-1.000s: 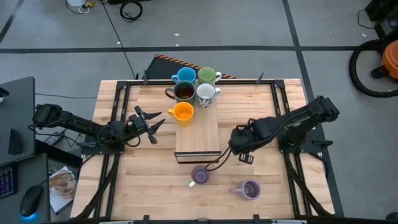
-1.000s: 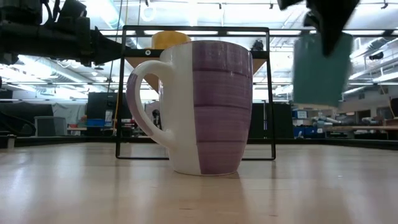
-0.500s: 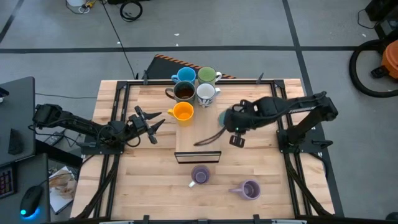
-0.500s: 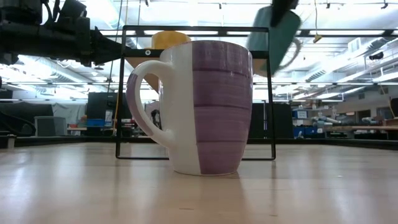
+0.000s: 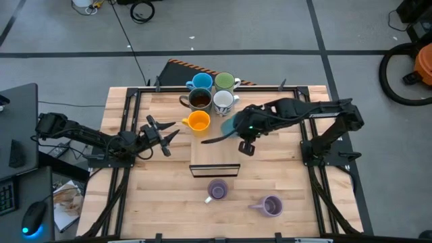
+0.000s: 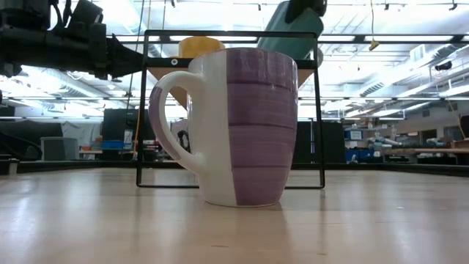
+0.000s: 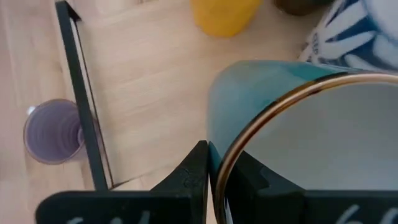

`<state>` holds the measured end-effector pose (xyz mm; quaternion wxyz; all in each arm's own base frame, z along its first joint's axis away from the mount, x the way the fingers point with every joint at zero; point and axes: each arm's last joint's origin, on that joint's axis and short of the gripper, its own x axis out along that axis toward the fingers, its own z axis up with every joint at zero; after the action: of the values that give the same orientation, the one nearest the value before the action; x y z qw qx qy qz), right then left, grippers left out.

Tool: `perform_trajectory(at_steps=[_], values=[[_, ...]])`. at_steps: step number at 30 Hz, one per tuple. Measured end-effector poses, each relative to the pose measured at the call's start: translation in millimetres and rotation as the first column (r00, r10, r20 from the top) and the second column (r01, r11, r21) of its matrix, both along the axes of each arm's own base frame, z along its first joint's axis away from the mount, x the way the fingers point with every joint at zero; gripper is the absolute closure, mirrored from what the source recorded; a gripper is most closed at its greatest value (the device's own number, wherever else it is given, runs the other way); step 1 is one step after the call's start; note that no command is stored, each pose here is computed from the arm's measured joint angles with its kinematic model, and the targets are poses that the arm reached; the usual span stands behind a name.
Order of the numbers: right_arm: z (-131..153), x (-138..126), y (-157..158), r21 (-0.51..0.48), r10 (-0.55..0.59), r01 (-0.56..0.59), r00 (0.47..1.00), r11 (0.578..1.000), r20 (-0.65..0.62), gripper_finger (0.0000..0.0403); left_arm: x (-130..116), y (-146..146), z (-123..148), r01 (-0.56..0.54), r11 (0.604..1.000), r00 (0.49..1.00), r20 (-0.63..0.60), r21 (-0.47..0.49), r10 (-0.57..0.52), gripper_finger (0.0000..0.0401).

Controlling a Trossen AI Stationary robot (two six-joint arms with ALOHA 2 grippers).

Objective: Place coffee mugs
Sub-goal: Put the light blue mug on the shelf

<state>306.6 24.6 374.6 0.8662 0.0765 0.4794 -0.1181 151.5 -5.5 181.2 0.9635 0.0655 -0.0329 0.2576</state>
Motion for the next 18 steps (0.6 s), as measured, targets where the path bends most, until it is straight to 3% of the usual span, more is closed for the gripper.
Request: perform_trajectory(at_steps=[5,13,18], values=[[-1.4,23.3,0.5,0.008,0.035,-0.034,0.998,0.999,-0.046,0.0361,0.0,0.0,0.0,0.000,1.000,1.000,0.000,0.000,0.000,0.0229],[-4.6,52.3,-3.3,0.002,-0.022,0.023,0.986,1.000,-0.166,0.0361,0.1,0.0,-0.7,0.000,1.000,1.000,-0.007,0.001,0.000,0.0229],[-8.0,65.1,-8.8,-0.001,-0.037,0.037,0.986,0.999,-0.163,0.0356,0.2,0.0,-1.5,0.000,1.000,1.000,-0.016,0.002,0.000,0.0229]])
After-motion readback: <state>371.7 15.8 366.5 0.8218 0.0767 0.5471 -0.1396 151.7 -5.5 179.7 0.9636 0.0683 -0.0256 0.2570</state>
